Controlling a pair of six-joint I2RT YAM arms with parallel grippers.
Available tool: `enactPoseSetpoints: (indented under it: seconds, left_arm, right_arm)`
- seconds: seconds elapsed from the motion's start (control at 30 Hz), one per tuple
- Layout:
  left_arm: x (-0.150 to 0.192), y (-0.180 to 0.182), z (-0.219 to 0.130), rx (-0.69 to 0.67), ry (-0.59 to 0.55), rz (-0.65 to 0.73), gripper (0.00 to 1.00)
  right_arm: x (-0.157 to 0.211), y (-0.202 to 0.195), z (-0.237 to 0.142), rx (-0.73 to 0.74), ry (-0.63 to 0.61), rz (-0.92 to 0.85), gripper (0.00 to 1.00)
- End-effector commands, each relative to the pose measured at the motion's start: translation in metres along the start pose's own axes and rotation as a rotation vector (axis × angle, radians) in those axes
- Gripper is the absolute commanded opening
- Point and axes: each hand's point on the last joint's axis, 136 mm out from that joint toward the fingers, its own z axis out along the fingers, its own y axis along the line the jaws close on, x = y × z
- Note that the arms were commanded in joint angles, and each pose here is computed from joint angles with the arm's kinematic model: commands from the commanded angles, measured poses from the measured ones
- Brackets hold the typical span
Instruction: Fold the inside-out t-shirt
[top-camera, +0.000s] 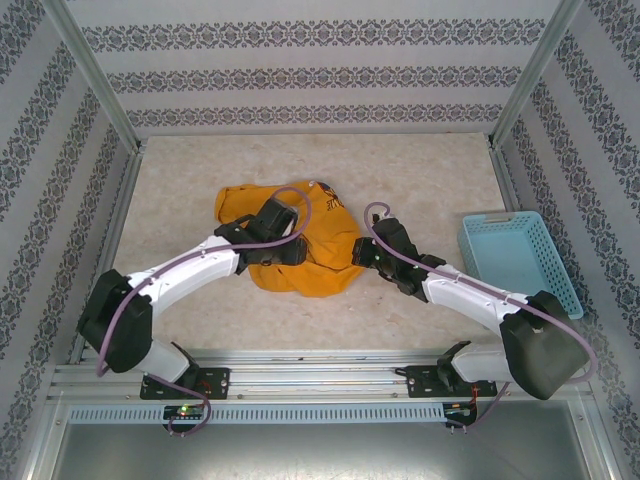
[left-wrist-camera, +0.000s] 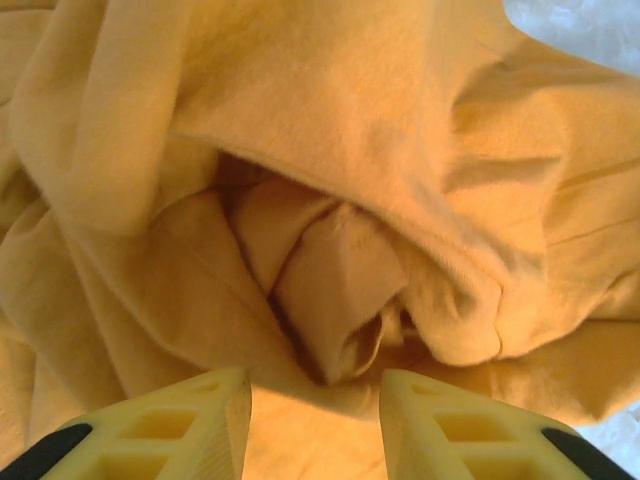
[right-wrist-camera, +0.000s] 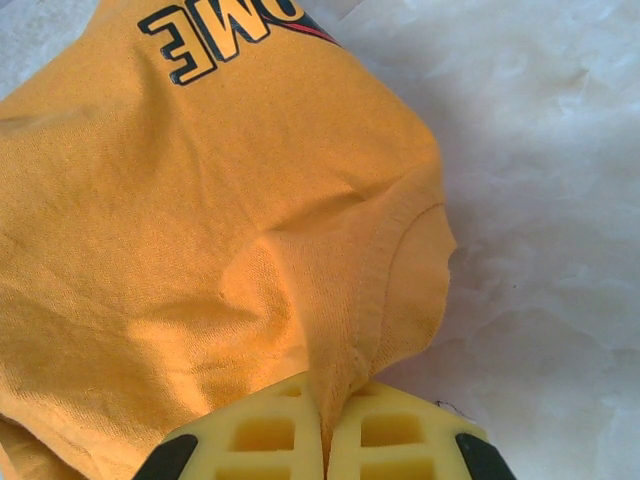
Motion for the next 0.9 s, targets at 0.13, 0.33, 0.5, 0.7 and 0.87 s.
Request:
enactPoseSetpoints:
  seconds: [0.13,0.33,0.5,0.7,0.87]
  left_arm:
    - [-0.026,-0.008,0.010,-0.011,-0.038,0.005,0.24]
    - [-0.038,-0.006,-0.022,-0.040,-0.073,0.010,0.00]
    - [-0.059,-0.019,-0.099,0.089,-0.201,-0.005,0.00]
    - [-0.062,0.014,-0.126,0.177,-0.278,-0.138,0.00]
    - [-0.049,0.070,-0.092,0.154,-0.243,-0.331,0.00]
  right_arm:
    - [-0.005,-0.003,-0.002,0.014,-0.026,0.002,0.00]
    - [-0.019,-0.030,-0.015,0.136,-0.049,0.002,0.00]
    - [-0.050,-0.044,-0.040,0.172,-0.126,-0.019,0.00]
    - [-0.058,-0.044,-0.049,0.191,-0.142,-0.067,0.00]
    - [-0.047,-0.051,-0.044,0.194,-0.124,-0.046,0.00]
